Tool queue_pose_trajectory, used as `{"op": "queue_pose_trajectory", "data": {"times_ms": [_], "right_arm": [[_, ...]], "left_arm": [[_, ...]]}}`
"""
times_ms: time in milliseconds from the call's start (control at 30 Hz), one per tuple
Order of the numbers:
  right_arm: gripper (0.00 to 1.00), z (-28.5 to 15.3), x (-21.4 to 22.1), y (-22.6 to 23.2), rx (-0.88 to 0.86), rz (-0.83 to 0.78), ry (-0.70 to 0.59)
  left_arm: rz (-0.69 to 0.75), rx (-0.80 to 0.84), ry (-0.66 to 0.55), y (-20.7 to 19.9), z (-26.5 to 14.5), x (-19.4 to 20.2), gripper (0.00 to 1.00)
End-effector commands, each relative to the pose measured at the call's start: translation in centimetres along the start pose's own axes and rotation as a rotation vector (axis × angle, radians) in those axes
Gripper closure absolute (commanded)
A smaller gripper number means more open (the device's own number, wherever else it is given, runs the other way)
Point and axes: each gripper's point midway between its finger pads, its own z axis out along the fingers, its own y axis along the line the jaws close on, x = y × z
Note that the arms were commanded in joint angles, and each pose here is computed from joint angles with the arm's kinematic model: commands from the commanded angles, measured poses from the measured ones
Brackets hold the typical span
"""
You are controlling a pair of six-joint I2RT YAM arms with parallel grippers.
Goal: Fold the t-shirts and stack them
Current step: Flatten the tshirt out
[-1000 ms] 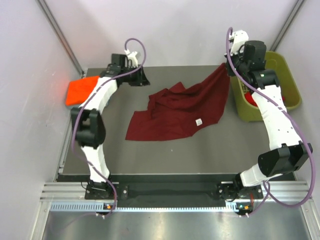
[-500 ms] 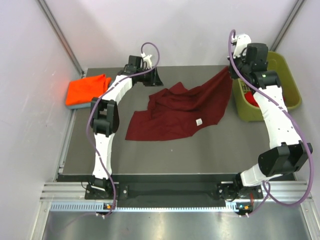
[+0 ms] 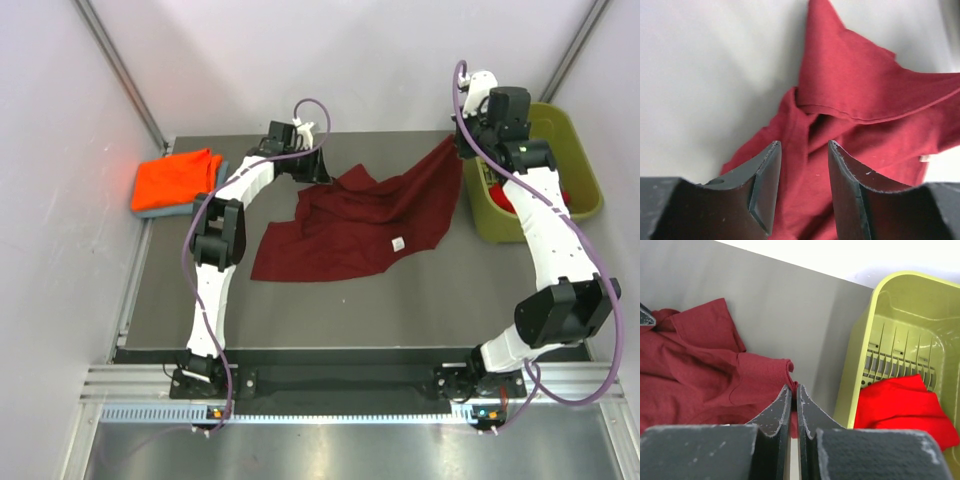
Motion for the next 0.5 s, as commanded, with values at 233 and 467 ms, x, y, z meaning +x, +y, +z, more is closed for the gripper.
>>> {"op": "queue_pose_trajectory", "data": {"times_ms": [233, 467], "right_arm": [[1.0, 0.1, -2.7, -0.4, 0.0, 0.011, -0.083], [1.0, 0.4, -2.9, -0.5, 0.003, 0.006, -0.084]], "left_arm": [[0.155, -0.089, -0.082, 0.7, -2.4, -3.8, 0.51], [0.123, -0.076, -0.048, 1.3, -1.3, -2.4, 0.53]]}}
